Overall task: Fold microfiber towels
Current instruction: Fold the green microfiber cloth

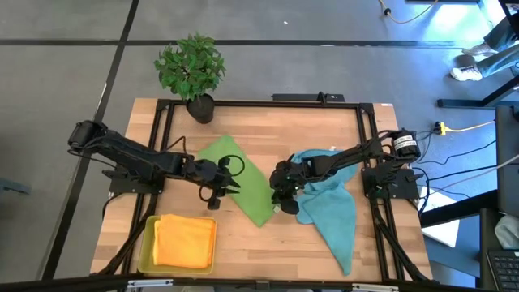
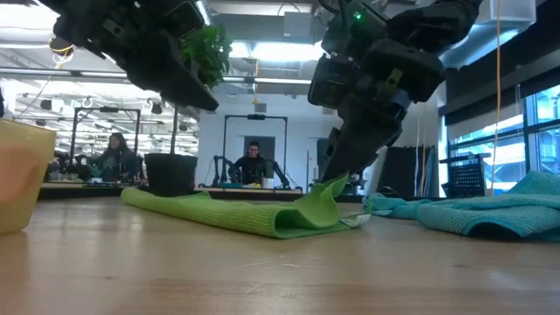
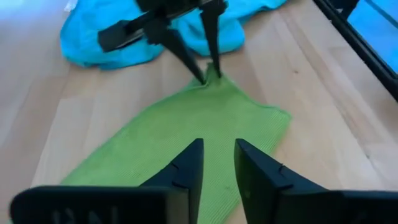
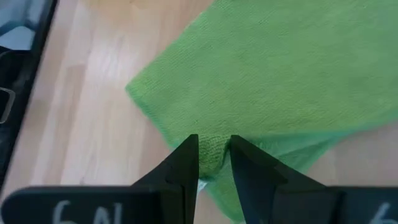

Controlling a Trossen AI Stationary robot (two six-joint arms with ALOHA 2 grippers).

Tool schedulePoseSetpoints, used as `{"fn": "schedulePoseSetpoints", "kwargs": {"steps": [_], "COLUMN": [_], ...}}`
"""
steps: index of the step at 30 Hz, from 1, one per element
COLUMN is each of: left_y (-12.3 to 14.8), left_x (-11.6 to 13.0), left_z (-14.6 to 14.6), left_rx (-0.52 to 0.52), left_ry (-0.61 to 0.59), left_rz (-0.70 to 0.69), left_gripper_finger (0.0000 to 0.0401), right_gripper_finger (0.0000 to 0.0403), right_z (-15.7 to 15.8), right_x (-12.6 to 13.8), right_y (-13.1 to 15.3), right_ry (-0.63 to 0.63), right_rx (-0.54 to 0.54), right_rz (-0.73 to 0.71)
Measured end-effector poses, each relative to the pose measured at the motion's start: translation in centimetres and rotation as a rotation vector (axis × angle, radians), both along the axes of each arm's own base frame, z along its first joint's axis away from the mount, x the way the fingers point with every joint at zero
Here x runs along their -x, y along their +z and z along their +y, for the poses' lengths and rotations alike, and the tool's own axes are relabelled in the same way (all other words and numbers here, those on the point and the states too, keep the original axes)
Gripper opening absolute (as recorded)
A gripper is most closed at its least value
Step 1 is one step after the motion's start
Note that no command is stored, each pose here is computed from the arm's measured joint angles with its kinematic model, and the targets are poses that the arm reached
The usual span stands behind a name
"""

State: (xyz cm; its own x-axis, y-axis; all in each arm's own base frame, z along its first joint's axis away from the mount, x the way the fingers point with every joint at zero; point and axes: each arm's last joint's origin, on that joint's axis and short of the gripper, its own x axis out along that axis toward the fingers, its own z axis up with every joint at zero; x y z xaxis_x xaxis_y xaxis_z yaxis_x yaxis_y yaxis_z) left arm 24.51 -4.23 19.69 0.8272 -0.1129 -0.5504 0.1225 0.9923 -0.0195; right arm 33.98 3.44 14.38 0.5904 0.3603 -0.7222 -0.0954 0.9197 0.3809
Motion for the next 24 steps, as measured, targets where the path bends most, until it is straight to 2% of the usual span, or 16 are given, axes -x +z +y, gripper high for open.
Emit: {"fn": "schedulePoseSetpoints", "kwargs": {"steps": [8, 18, 24], "left_y": [0.6, 0.3, -0.7], "left_x": [-0.2, -0.5, -2.0], "left_z": [-1.0, -1.2, -1.7], "left_rx": [-0.012, -0.016, -0.008], "left_ry": [-0.048, -0.052, -0.076], "left_rz": [-0.071, -0.08, -0.043], "left_gripper_finger": [0.0128, 0.0134, 0.0143], "right_gripper_finger": [0.0094, 0.0094, 0.0094], "right_z": [-0.1, -0.1, -0.1], "right_x": [0.0, 0.0, 0.0], "right_y": [0.0, 0.0, 0.0], "right_ry": [-0.024, -0.024, -0.025], "right_rx": [0.031, 0.032, 0.033], "right_rz": [-0.002, -0.003, -0.003]}}
